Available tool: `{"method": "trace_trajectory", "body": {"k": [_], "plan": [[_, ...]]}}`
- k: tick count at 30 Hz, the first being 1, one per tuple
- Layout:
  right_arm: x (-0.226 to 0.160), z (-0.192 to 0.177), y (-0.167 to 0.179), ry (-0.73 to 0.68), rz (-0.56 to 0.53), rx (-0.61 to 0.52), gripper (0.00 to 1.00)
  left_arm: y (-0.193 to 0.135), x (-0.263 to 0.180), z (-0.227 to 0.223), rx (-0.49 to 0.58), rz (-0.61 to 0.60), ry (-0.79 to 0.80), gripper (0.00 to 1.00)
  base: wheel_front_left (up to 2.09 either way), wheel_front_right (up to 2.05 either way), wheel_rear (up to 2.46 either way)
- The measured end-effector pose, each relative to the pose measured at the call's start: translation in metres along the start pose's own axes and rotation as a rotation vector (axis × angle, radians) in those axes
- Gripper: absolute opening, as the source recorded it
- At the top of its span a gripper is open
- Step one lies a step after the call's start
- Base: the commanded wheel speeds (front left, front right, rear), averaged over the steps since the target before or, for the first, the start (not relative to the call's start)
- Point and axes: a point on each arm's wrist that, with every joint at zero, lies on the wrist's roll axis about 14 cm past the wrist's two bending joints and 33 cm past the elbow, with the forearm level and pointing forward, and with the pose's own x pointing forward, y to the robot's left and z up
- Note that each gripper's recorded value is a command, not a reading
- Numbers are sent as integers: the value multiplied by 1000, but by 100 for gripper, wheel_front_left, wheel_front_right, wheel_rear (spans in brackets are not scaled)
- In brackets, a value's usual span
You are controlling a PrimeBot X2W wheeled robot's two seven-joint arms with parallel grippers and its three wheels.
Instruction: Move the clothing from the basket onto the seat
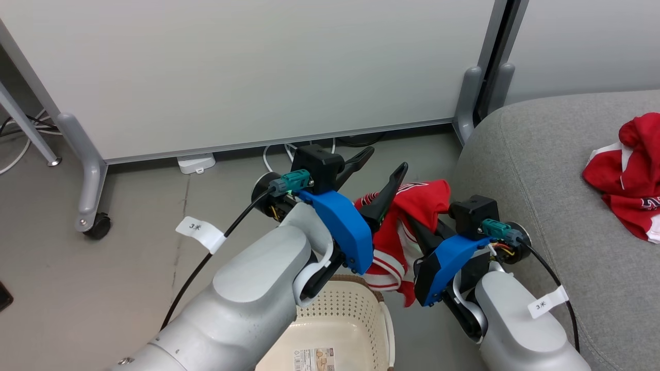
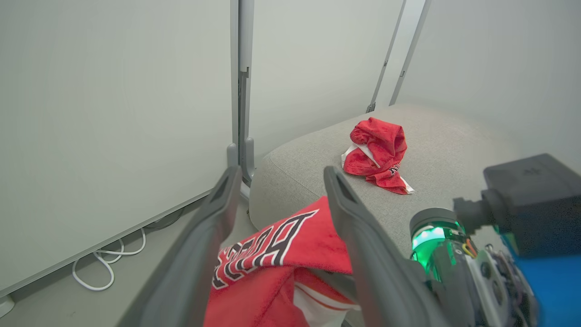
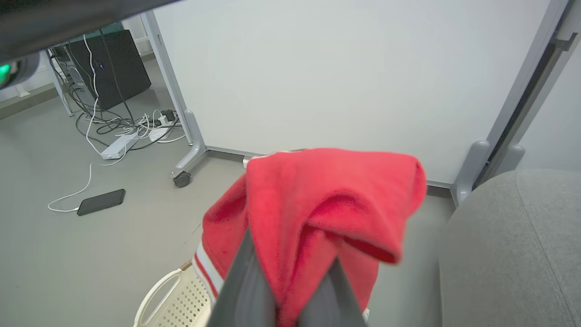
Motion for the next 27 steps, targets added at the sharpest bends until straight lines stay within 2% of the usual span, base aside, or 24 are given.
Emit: {"method": "trace_trajectory", "body": {"k": [14,20,27], "plan": [[0,12,-14,-56,-45,6,0,20,-24,-12,-43,68,-74,100,0,0,0],[-6,13,-23,-77,-76,15,0,33,-46,-5,-60,126,-161,100,0,0,0],[-15,14,-28,-86,-99,15,0,44,-83,-27,-74,207,-179,100,0,0,0]]}}
